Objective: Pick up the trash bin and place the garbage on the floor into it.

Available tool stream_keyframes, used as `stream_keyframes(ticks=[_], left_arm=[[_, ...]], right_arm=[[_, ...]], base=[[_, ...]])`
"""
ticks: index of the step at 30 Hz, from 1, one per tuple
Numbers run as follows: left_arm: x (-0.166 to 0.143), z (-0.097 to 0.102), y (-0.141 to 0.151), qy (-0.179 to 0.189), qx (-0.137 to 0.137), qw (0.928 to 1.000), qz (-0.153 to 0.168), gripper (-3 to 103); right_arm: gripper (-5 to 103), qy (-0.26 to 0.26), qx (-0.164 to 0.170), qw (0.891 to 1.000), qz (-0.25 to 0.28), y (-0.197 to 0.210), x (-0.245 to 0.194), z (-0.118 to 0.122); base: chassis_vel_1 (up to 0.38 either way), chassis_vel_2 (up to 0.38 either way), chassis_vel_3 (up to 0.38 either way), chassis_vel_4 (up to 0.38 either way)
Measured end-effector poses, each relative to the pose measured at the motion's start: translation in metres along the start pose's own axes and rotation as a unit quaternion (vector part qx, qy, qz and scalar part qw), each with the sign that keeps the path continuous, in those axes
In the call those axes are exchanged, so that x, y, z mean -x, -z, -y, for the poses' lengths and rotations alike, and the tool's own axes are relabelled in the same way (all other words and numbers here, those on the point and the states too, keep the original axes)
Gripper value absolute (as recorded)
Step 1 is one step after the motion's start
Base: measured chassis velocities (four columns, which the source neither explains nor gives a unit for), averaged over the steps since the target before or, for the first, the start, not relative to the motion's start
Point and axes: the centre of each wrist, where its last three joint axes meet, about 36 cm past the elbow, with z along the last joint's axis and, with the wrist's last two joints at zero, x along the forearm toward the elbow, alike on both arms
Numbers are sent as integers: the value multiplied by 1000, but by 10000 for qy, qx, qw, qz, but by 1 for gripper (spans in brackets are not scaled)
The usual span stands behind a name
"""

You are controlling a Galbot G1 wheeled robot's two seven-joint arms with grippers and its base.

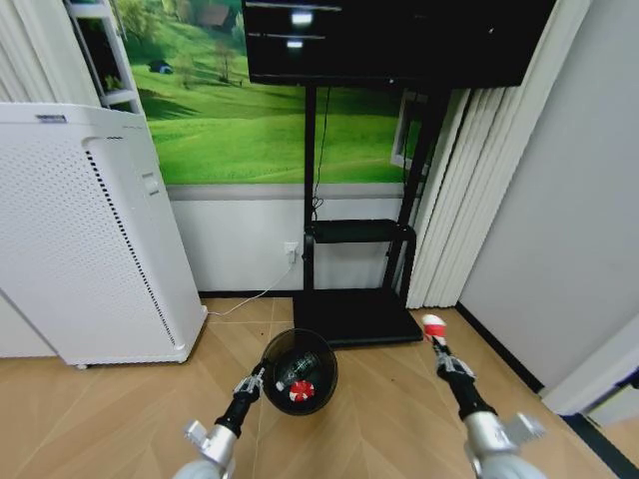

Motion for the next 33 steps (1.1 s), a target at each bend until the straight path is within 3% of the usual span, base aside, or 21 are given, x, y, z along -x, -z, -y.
stream_keyframes(ticks=[3, 8, 11, 14, 18, 30, 31, 33], left_arm=[[5, 5, -2, -217, 113, 9996, -146, 7], [23, 22, -15, -740, 199, 9961, -447, 7], [27, 28, -18, -981, 204, 9936, -520, 7], [30, 40, -20, -1466, 229, 9873, -564, 7], [26, 45, -18, -1702, 253, 9835, -555, 7], [19, 33, -7, -1594, 322, 9858, -416, 7], [20, 33, -6, -1584, 310, 9862, -378, 7], [22, 33, -5, -1572, 298, 9865, -349, 7]], right_arm=[[9, 220, 41, 9997, 28, -1, -8, -11], [9, 1027, -211, 9943, -199, -16, -22, -26], [9, 1268, -345, 9907, -348, -23, -23, -25], [9, 1519, -548, 9850, -604, -40, -20, -20], [9, 1628, -701, 9813, -758, -54, -15, -14], [6, 1667, -859, 9788, -826, -67, -10, -4], [14, 1726, -872, 9777, -819, -68, -11, -3], [14, 1779, -887, 9767, -809, -68, -12, -2]], base=[[0, 0, 0, 0], [0, 0, 0, 0], [0, 0, 0, 0], [0, 0, 0, 0], [0, 0, 0, 0], [0, 0, 0, 0], [0, 0, 0, 0], [0, 0, 0, 0]])
